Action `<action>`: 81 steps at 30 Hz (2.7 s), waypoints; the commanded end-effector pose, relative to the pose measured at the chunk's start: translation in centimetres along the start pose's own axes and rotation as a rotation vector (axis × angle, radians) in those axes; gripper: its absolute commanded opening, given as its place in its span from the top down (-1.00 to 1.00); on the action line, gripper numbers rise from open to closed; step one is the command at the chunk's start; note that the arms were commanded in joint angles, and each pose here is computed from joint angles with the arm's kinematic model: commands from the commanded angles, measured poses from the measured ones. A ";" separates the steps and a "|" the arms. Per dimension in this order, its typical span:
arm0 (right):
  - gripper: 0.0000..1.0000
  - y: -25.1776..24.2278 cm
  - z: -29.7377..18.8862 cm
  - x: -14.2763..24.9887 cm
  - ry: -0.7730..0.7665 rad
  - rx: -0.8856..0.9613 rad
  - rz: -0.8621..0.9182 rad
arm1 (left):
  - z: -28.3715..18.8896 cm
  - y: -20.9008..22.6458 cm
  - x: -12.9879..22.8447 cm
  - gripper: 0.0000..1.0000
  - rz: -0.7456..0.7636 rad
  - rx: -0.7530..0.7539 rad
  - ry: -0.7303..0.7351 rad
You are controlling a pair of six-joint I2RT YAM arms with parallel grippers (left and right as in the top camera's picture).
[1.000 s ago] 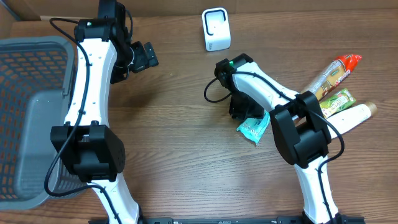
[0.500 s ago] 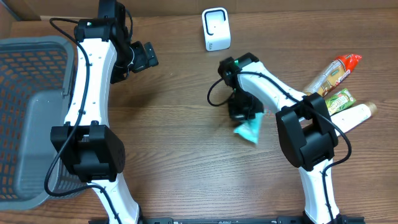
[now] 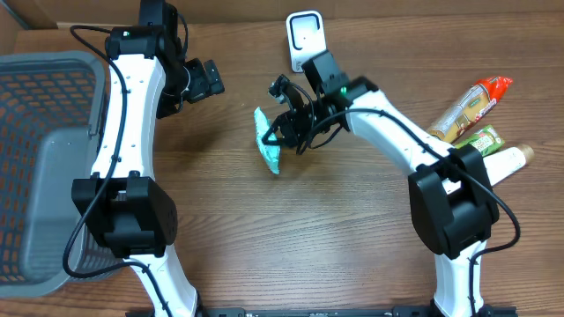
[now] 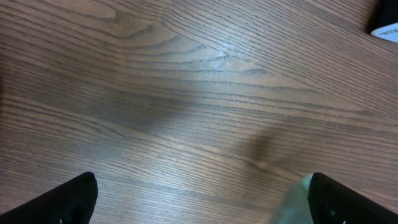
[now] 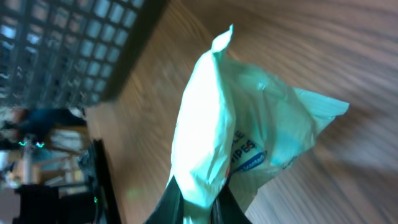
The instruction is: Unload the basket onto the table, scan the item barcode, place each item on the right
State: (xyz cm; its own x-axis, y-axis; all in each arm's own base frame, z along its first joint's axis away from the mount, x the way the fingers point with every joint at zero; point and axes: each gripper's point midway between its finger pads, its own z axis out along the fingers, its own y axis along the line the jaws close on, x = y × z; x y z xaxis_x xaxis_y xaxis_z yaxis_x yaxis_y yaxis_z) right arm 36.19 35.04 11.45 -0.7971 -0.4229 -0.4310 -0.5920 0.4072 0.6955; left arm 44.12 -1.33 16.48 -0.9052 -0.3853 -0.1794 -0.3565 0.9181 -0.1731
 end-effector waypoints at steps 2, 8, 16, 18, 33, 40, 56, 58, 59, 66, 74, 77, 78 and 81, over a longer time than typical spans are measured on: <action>0.92 -1.6 1.2 1.6 -0.014 -0.087 0.164 | 0.4 -0.1 0.1 -0.99 -0.017 0.003 0.010; 0.92 -5.1 1.7 3.3 -0.011 0.003 0.232 | 0.4 -0.1 0.1 -0.99 -0.017 0.003 0.010; 0.92 -8.9 1.6 5.1 0.027 0.204 0.291 | 0.4 -0.1 0.1 -0.99 -0.017 0.003 0.010; 0.92 -9.7 1.4 5.7 0.041 0.257 0.306 | 0.4 -0.1 0.1 -0.99 -0.017 0.003 0.010; 0.09 -16.0 -4.3 10.2 0.123 0.552 0.489 | 0.4 -0.1 0.1 -0.99 -0.017 0.003 0.010; -0.04 -17.3 -7.6 10.8 0.162 0.626 0.514 | 0.4 -0.1 0.1 -0.99 -0.017 0.003 0.010; -0.54 -11.5 -5.0 -0.3 0.103 0.482 -0.310 | 0.4 -0.1 0.1 -0.99 -0.017 0.003 0.010; -0.53 -10.5 -3.6 -0.4 0.110 0.468 -0.346 | 0.4 -0.1 0.1 -0.99 -0.017 0.003 0.010; -0.52 -10.2 -3.1 -0.4 0.116 0.462 -0.353 | 0.4 -0.1 0.1 -0.99 -0.017 0.003 0.010; -0.40 -7.9 0.7 1.4 0.179 0.405 -0.342 | 0.4 -0.1 0.1 -0.99 -0.017 0.003 0.010; -0.35 -10.2 0.5 3.5 0.228 0.464 -0.206 | 0.4 -0.1 0.1 -0.99 -0.017 0.003 0.011; -0.33 -12.7 -1.3 3.1 0.187 0.593 -0.085 | 0.4 -0.1 0.1 -0.99 -0.017 0.003 0.010; -0.33 -14.0 -2.6 3.0 0.158 0.651 0.004 | 0.4 -0.1 0.1 -0.99 -0.017 0.003 0.010; -0.33 -15.5 -4.5 3.7 0.118 0.687 0.191 | 0.4 -0.1 0.1 -0.99 -0.017 0.003 0.010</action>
State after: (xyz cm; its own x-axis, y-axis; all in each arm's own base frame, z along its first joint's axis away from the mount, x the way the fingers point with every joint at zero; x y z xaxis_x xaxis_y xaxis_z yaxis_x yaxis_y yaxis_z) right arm 41.24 28.04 2.78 -0.7379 -0.5830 -0.3400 -0.6667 0.7081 0.2327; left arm 44.16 -1.33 16.49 -0.9049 -0.3853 -0.1808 -0.3562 0.9181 -0.1736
